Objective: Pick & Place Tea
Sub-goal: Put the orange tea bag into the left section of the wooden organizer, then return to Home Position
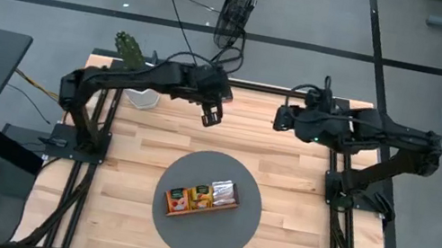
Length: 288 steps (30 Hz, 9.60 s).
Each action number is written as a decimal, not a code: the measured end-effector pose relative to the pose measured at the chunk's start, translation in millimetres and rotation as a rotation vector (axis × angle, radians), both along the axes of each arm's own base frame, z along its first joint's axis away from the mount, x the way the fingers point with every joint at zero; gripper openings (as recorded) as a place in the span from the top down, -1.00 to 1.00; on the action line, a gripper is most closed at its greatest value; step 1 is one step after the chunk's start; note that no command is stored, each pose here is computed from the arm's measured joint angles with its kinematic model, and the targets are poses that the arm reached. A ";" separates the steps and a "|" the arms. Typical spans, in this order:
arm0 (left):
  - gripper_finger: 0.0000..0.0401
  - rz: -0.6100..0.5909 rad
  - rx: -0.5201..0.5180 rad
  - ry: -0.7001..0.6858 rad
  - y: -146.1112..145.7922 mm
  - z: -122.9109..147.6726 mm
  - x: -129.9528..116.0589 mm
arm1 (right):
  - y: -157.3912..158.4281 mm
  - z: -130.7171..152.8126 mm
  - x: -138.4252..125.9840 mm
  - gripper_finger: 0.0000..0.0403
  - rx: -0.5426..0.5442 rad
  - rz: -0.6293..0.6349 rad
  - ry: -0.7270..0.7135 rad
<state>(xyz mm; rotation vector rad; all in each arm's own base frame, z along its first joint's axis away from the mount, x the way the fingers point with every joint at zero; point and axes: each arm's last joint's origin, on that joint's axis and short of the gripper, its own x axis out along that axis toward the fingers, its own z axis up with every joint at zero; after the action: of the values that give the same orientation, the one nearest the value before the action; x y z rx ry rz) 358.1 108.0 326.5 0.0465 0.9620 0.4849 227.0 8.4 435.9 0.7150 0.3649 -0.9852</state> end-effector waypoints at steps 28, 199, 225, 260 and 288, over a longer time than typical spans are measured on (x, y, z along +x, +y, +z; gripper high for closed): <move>0.97 -0.113 0.143 -0.154 -110.9 33.6 -0.9 | -16.7 -23.0 80.1 0.31 0.196 0.310 -0.064; 0.99 0.137 -0.385 -0.845 -277.9 -127.7 -171.3 | 16.5 -1.1 46.9 0.04 -0.405 0.696 0.289; 0.99 0.057 -0.369 -0.793 -283.5 -187.5 -150.0 | 5.3 -2.6 46.1 0.04 -0.389 0.657 0.316; 0.57 -0.071 -0.458 -0.991 -271.3 -112.0 -156.7 | 17.0 -0.4 54.0 0.58 -0.338 0.691 0.196; 0.99 -0.266 -0.223 -0.993 -170.0 -63.1 -139.1 | 52.0 -137.7 48.3 1.00 -0.514 0.883 -0.344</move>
<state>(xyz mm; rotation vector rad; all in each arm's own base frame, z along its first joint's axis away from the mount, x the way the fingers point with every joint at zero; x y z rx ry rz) 219.0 -62.0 263.4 -0.2474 0.0226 0.1050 275.3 60.3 298.2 0.1864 0.0848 -0.0873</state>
